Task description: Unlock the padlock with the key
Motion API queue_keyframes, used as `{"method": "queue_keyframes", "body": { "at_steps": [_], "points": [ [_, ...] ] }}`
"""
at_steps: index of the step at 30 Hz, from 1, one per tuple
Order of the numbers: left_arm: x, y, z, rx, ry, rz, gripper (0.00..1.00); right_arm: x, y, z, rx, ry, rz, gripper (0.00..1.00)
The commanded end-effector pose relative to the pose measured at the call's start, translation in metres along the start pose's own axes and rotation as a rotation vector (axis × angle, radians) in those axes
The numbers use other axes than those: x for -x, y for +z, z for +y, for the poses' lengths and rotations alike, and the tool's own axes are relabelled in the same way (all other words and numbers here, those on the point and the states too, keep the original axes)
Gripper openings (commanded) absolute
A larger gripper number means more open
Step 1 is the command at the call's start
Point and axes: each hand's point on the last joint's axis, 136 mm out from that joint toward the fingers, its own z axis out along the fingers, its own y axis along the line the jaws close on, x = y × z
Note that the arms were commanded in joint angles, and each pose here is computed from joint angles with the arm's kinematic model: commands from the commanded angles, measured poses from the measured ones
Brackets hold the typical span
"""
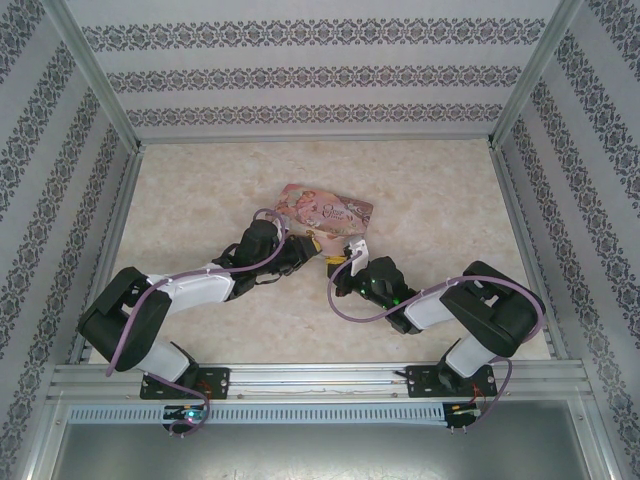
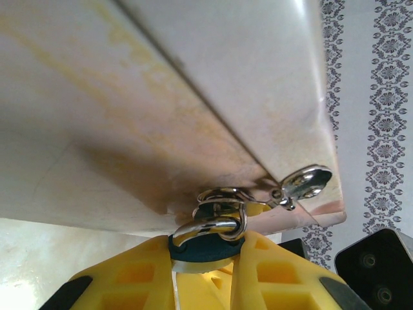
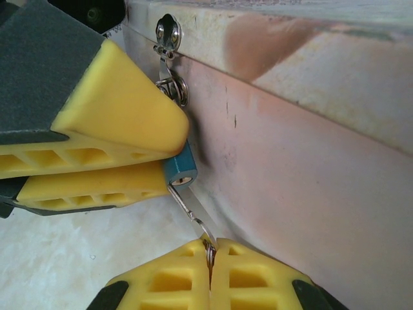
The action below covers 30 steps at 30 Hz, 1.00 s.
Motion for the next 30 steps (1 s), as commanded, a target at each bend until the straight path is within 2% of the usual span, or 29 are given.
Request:
{"method": "queue_keyframes", "body": {
  "at_steps": [1,30],
  "points": [
    [-0.020,0.002,-0.025,-0.091,0.024,0.085,0.20,0.019,-0.002,-0.011,-0.043,0.024,-0.072,0.00],
    [-0.015,0.005,-0.025,-0.100,0.028,0.058,0.20,0.007,-0.010,-0.014,-0.085,0.056,-0.016,0.00]
  ]
}}
